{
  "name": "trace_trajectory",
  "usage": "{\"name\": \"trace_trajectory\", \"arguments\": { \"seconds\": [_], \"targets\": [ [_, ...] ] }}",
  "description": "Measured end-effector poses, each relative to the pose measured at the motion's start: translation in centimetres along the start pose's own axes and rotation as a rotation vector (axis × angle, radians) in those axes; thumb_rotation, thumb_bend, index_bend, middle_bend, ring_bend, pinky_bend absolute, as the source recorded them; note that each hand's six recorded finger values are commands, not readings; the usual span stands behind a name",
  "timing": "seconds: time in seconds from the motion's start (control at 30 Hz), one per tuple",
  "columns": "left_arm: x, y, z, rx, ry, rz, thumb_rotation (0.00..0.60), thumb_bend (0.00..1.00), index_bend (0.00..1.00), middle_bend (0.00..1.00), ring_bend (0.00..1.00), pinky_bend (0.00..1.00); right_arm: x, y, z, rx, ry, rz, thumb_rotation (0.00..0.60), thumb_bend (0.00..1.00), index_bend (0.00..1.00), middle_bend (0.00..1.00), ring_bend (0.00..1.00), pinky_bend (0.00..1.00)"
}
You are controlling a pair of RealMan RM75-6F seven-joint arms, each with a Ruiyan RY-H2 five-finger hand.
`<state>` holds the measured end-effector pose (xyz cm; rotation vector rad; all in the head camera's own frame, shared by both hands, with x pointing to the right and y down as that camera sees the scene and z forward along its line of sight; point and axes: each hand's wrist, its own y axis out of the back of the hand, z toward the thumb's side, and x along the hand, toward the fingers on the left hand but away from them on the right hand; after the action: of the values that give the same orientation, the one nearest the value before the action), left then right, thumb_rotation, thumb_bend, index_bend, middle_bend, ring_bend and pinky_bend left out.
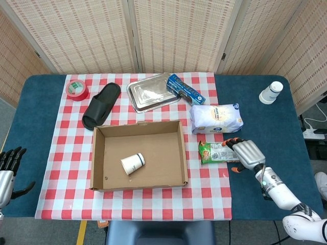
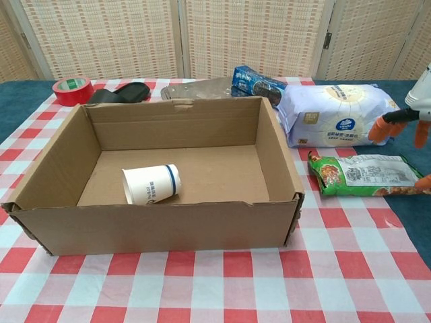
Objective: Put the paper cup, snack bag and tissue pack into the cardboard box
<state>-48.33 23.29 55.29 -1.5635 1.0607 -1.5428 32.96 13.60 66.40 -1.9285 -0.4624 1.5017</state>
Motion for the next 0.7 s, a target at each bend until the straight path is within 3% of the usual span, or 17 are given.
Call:
{"name": "trace_trajectory", "arguments": {
  "seconds": [0.23, 0.5, 0.7],
  "targets": [
    [0.0, 0.0, 0.0, -0.002, 0.000, 0.000, 0.600, 0.21, 0.00, 0.00, 0.00, 0.00, -0.4, -1.8, -0.6, 0.009, -0.009, 0.042, 0.600, 0.00, 0.17, 0.21, 0.08, 0.12],
    [0.2, -0.2, 0.1, 0.003, 0.001, -0.004, 0.600, 0.21, 0.00, 0.00, 0.00, 0.00, -1.2, -2.4, -1.0, -0.004, -0.014, 0.040, 0.600, 0.00, 0.17, 0.21, 0.07, 0.13],
    [0.2, -0.2, -0.1, 0.003, 0.006, -0.005, 0.600, 0.21, 0.00, 0.00, 0.00, 0.00, -2.2, -1.5, -0.3, -0.026, 0.011, 0.008, 0.600, 0.00, 0.17, 0.21, 0.07, 0.13]
  ]
}}
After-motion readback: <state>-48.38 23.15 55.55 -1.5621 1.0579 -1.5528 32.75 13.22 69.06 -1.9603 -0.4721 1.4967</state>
